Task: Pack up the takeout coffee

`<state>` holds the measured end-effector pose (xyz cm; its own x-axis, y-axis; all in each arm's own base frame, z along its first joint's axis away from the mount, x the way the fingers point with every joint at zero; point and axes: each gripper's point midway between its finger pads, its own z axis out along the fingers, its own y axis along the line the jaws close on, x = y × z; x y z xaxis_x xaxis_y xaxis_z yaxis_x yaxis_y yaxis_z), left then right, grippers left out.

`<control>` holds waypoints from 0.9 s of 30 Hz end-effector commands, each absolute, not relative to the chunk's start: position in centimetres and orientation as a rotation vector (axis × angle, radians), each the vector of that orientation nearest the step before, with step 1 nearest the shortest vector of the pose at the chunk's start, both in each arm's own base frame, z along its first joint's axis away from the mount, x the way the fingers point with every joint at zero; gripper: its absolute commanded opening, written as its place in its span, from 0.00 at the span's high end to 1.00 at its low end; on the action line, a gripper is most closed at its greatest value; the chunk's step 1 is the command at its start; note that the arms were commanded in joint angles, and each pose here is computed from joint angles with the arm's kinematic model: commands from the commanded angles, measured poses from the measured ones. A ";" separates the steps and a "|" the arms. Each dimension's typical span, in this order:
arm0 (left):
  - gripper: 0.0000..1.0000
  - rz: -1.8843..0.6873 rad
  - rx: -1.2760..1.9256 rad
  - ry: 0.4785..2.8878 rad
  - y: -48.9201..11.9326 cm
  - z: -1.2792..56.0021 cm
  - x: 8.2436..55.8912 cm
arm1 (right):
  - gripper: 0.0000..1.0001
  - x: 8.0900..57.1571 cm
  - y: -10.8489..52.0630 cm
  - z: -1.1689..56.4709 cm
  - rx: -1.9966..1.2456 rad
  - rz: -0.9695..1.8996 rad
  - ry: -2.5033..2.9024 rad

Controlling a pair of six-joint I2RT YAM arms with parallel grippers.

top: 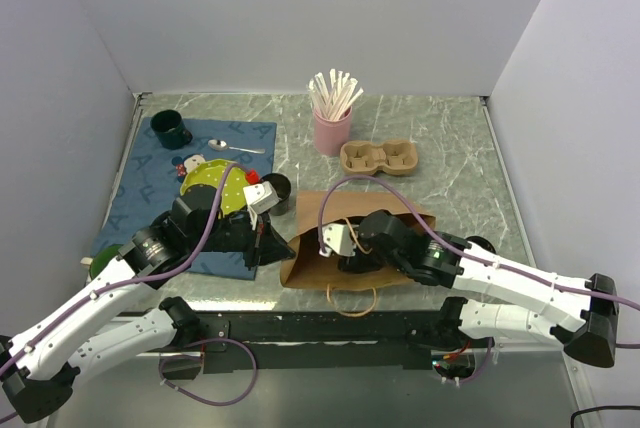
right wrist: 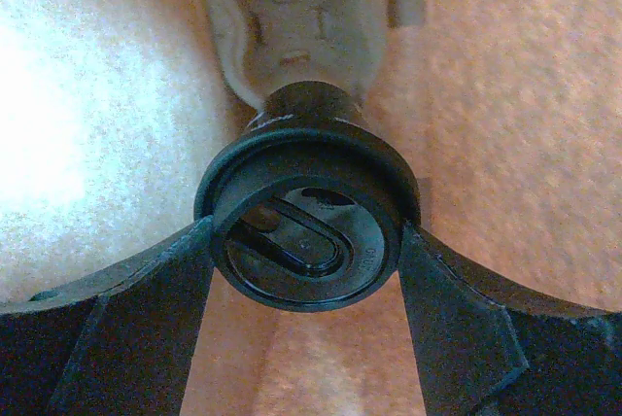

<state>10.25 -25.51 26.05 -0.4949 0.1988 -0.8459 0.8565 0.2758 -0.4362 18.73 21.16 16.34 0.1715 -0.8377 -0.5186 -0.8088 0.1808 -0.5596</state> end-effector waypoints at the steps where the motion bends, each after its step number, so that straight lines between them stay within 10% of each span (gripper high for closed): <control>1: 0.99 -1.241 0.974 1.812 -25.9 27.2 10.4 | 0.51 18.2 22.8 17.4 -1.597 0.057 1.596; 27: 0.99 -1.246 0.984 1.813 -26.1 27.3 10.2 | 0.52 22.6 21.7 15.9 -1.474 -0.301 1.677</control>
